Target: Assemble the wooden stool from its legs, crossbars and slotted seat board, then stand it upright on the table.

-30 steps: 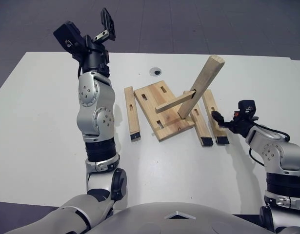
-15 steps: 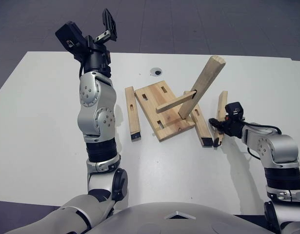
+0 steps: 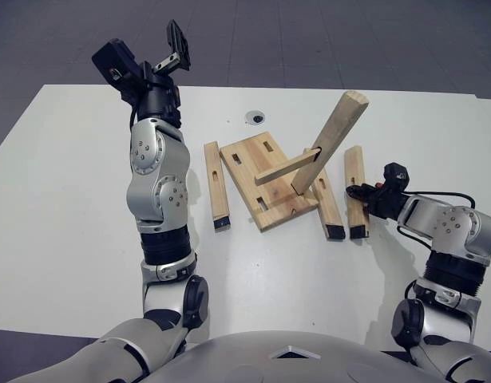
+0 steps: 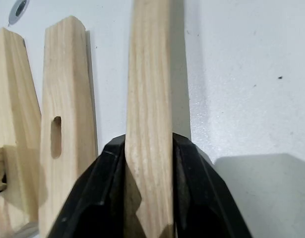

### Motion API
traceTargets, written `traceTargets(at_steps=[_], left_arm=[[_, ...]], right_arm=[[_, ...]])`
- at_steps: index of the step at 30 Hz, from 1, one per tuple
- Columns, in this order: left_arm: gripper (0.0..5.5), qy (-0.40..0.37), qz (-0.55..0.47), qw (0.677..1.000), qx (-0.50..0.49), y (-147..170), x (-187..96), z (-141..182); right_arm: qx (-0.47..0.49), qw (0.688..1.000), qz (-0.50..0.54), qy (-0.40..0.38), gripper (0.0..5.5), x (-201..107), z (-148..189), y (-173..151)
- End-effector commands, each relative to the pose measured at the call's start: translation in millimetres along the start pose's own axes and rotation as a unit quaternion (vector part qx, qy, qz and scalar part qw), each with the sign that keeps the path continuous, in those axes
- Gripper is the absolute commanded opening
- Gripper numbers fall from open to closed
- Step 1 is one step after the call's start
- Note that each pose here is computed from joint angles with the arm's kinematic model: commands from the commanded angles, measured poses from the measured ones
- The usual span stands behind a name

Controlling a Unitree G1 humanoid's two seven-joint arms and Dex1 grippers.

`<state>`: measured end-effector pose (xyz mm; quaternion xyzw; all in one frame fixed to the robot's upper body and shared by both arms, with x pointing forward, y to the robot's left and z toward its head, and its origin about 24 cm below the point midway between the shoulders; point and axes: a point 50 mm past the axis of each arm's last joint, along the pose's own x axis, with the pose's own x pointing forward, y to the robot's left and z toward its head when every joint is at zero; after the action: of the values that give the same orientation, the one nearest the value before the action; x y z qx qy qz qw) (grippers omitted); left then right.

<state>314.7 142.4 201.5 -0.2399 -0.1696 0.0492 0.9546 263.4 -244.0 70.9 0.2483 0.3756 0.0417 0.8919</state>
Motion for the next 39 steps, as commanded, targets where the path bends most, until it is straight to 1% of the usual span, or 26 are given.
traceTargets(at_steps=[1, 4, 6, 7, 9, 11, 13, 15, 16, 18, 21, 24, 27, 29, 32, 35, 37, 39], left_arm=[[5.40, 0.003, 0.006, 1.000, 0.013, 3, 3, 1], [5.40, 0.008, 0.003, 1.000, 0.014, 4, 4, 0], [5.40, 0.015, -0.006, 1.000, 0.020, 3, 4, -1], [5.40, 0.021, -0.013, 0.999, 0.025, 4, 5, -2], [5.40, 0.038, -0.031, 0.999, 0.018, 6, 7, -3], [5.40, 0.056, -0.061, 0.997, -0.013, 7, 10, 0], [5.40, 0.090, -0.135, 0.984, -0.073, 1, 13, 5], [5.40, 0.127, -0.270, 0.944, -0.140, -19, 7, 20], [5.40, 0.125, -0.333, 0.922, -0.155, -28, 3, 31], [5.40, 0.133, -0.426, 0.874, -0.194, -41, -4, 51], [5.40, 0.144, -0.532, 0.806, -0.216, -61, -11, 75], [5.40, 0.149, -0.617, 0.745, -0.206, -72, -19, 93], [5.40, 0.156, -0.667, 0.697, -0.210, -77, -24, 100], [5.40, 0.167, -0.683, 0.681, -0.204, -79, -24, 101], [5.40, 0.180, -0.695, 0.672, -0.181, -80, -27, 98], [5.40, 0.187, -0.698, 0.665, -0.187, -79, -26, 96], [5.40, 0.187, -0.701, 0.660, -0.195, -80, -27, 95], [5.40, 0.188, -0.701, 0.658, -0.202, -80, -28, 93]], right_arm=[[0.035, 0.999, -0.002, 0.015, 1.04, 3, -4, -4], [0.052, 0.998, 0.019, -0.016, 1.04, -1, 6, -3], [0.040, 0.992, 0.083, -0.088, 1.04, -14, 29, 9], [0.031, 0.982, 0.124, -0.137, 1.04, -27, 47, 16], [0.003, 0.954, 0.192, -0.231, 1.04, -56, 78, 29], [-0.034, 0.921, 0.230, -0.314, 1.04, -87, 104, 40], [-0.082, 0.875, 0.282, -0.384, 1.04, -121, 125, 58], [-0.138, 0.831, 0.331, -0.425, 1.04, -150, 135, 78], [-0.159, 0.812, 0.355, -0.434, 1.04, -160, 138, 88], [-0.202, 0.779, 0.404, -0.435, 1.04, -175, 140, 106], [-0.270, 0.733, 0.481, -0.399, 1.04, -183, 132, 132], [-0.308, 0.702, 0.549, -0.332, 1.04, -176, 120, 151], [-0.329, 0.687, 0.591, -0.264, 1.04, -163, 105, 161], [-0.330, 0.683, 0.611, -0.226, 1.04, -155, 97, 164], [-0.335, 0.677, 0.630, -0.179, 1.04, -148, 84, 162], [-0.342, 0.675, 0.638, -0.146, 1.04, -143, 72, 161], [-0.343, 0.679, 0.635, -0.130, 1.04, -138, 68, 160], [-0.376, 0.693, 0.603, -0.120, 1.04, -127, 61, 157]])
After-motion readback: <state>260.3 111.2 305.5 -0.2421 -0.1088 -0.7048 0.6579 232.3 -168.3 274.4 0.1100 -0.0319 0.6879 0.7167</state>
